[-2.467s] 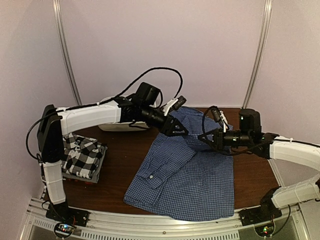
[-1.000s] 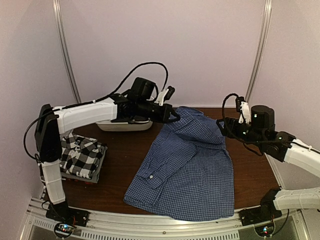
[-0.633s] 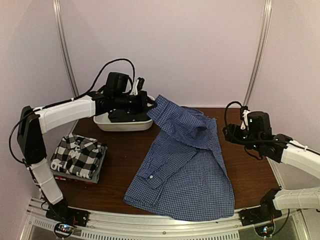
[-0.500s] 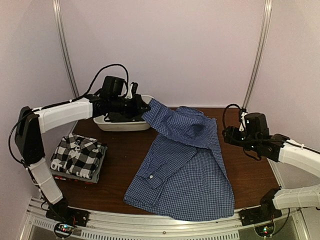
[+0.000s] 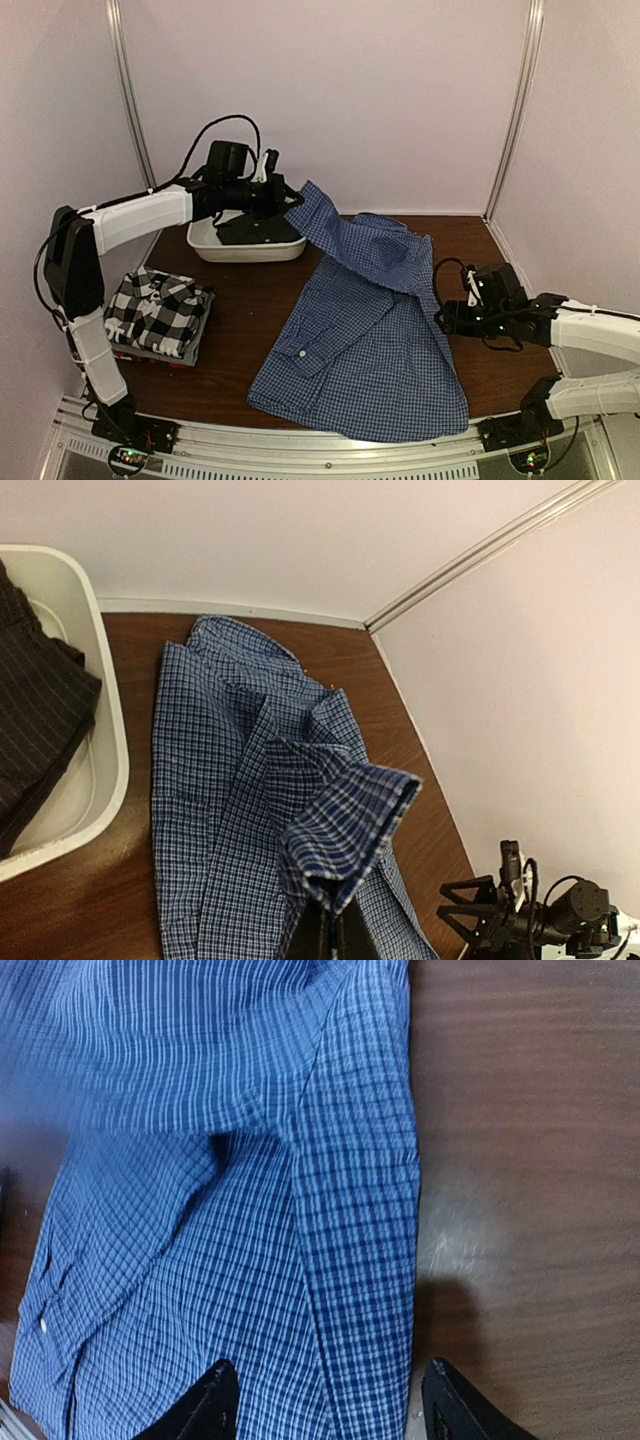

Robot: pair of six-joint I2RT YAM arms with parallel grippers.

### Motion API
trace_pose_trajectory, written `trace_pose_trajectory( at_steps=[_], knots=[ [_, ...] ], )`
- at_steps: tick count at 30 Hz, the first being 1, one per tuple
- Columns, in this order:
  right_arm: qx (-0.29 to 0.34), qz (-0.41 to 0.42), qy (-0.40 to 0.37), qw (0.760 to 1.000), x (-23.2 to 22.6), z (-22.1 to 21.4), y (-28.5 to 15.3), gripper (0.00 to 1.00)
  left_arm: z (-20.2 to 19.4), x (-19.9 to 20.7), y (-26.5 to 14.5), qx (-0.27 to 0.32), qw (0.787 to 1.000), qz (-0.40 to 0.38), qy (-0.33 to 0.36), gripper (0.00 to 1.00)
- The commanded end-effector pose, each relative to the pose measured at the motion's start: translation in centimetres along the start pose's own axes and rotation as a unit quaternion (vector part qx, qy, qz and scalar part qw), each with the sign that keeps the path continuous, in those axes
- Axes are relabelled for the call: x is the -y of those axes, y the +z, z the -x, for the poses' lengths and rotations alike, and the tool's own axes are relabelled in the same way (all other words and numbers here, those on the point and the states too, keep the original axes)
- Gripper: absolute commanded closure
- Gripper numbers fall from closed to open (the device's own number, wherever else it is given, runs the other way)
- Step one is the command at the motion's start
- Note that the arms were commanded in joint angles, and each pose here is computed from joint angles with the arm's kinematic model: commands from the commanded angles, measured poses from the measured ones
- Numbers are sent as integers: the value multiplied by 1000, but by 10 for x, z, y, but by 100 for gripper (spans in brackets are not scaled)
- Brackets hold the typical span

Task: Fold and stack the long sleeve shirts
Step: Pick up the 1/3-folded shirt from the center of the board.

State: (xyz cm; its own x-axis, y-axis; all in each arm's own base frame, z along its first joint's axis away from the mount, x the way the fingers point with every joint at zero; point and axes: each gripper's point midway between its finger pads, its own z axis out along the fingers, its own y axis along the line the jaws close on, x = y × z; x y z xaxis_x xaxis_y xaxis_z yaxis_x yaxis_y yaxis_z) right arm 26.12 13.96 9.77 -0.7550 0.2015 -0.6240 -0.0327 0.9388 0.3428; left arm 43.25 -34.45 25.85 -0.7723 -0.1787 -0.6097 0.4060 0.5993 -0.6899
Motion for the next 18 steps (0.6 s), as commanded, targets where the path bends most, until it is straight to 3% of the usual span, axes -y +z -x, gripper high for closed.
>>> trace_pose_trajectory(
  at_steps=[1, 18],
  knots=[
    [-48, 20, 12, 999, -7, -38, -6, 37, 42, 43, 6, 46, 993, -75, 83, 100],
    [-147, 8, 7, 989, -12, -128, -32, 45, 92, 69, 28, 97, 979, -109, 139, 100]
  ],
)
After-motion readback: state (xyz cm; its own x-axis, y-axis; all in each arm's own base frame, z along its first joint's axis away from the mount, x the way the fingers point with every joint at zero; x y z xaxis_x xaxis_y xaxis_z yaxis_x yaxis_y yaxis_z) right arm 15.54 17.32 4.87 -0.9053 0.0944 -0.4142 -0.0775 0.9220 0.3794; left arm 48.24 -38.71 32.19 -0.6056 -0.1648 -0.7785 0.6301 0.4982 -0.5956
